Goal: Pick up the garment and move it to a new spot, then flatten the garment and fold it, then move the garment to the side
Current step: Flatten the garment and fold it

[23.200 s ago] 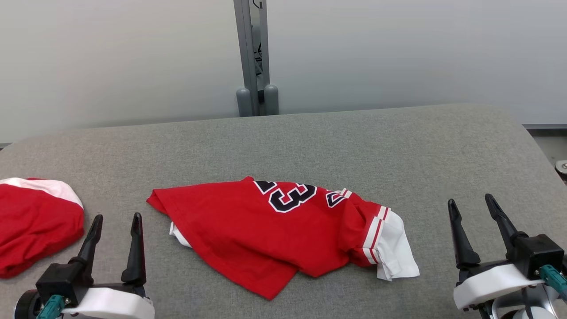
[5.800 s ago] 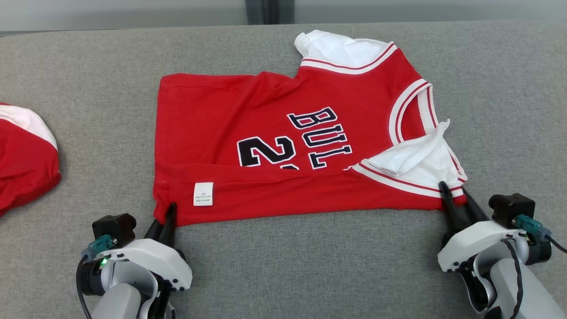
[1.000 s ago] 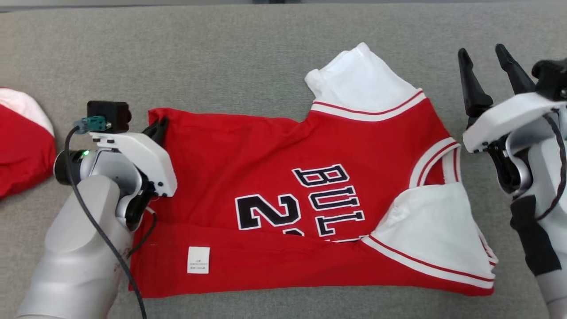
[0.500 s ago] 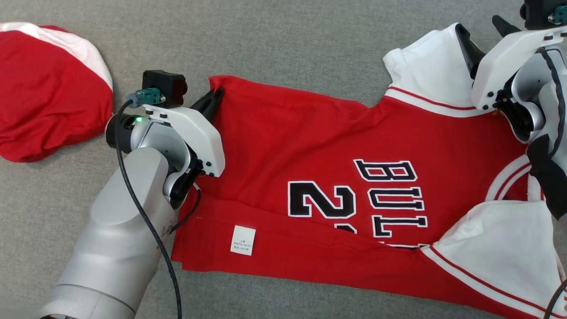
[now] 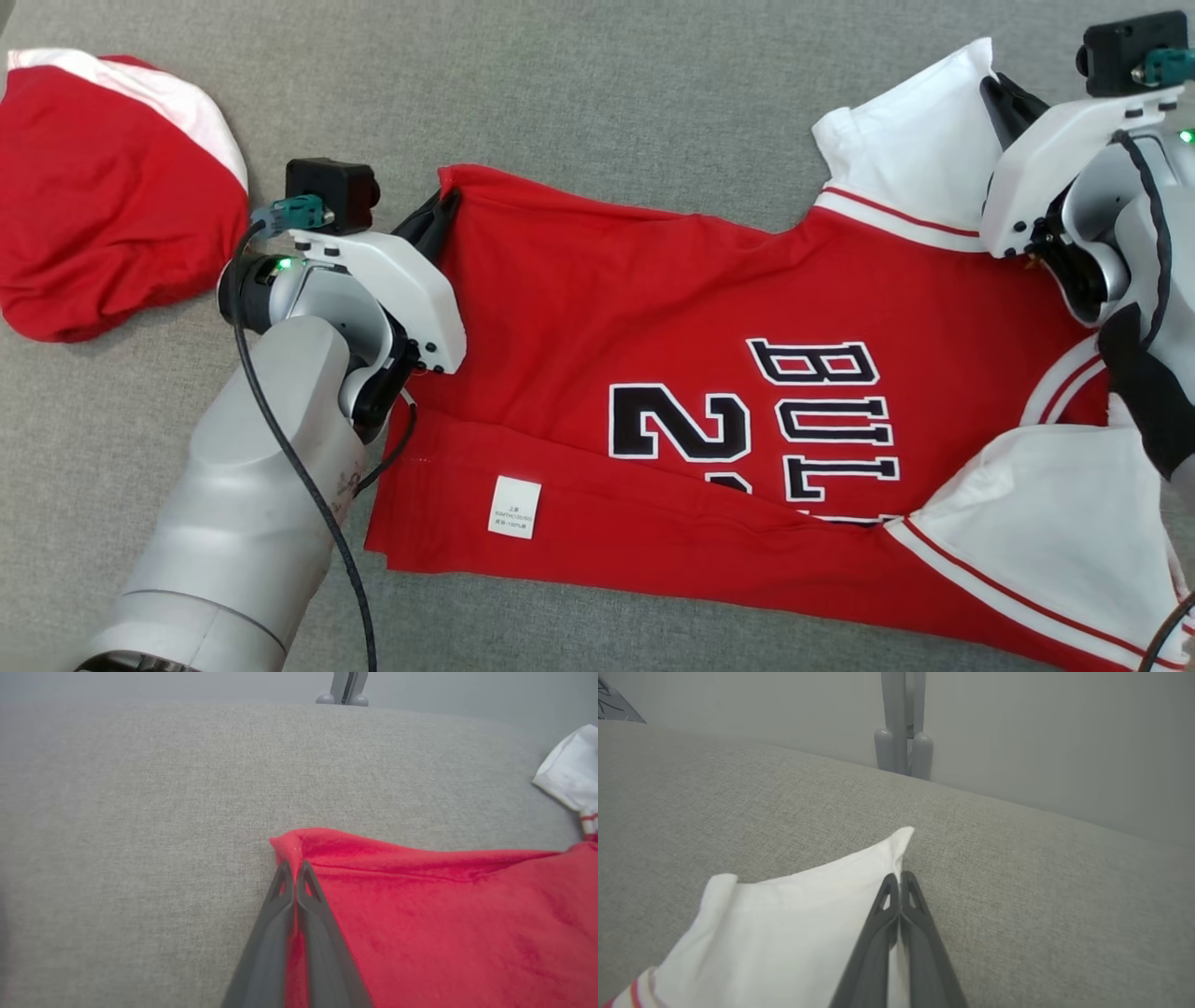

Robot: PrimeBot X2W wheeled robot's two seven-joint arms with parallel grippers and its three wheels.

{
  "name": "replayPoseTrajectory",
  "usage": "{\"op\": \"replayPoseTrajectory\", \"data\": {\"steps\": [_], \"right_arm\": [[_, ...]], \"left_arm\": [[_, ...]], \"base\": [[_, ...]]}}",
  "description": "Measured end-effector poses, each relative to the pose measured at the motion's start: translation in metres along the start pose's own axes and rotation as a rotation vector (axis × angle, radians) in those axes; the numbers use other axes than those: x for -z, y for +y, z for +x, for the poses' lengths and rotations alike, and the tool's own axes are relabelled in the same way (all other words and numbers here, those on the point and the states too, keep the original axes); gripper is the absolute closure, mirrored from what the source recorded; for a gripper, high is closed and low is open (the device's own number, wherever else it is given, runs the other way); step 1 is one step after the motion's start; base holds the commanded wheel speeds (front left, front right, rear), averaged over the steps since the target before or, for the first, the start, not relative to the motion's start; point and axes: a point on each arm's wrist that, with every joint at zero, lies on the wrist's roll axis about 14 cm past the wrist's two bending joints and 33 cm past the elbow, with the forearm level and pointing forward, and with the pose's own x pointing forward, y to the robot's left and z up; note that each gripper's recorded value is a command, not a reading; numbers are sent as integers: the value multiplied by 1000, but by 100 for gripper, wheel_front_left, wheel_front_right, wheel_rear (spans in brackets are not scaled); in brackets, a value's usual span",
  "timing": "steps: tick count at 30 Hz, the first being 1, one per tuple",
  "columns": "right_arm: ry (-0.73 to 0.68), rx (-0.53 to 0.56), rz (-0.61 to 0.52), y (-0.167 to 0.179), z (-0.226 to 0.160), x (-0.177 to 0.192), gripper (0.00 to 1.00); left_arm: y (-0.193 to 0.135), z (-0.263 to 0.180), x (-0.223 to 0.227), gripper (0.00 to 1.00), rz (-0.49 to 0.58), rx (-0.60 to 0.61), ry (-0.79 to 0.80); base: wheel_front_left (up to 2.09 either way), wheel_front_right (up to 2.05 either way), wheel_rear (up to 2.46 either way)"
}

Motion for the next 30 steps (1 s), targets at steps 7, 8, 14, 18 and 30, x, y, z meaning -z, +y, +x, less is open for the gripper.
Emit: {"op": "replayPoseTrajectory", "data": {"steps": [7, 8, 14, 18, 30], "right_arm": [[-102, -19, 27, 5, -23, -15, 100], [-122, -18, 37, 3, -28, -18, 100], [-221, -40, 85, 2, -62, -26, 100], [-261, -51, 155, -3, -87, -20, 100], [-215, -106, 330, 5, -162, 34, 100]], "left_arm": [[6, -10, -13, 100, -25, -5, -53], [8, -12, -13, 100, -32, -9, -56], [4, -23, -23, 100, -66, 12, -114], [-2, -28, -23, 100, -85, 42, -130], [-8, -64, -11, 100, -231, 81, -140]], "base": [[0, 0, 0], [0, 0, 0], [0, 0, 0], [0, 0, 0], [0, 0, 0]]}}
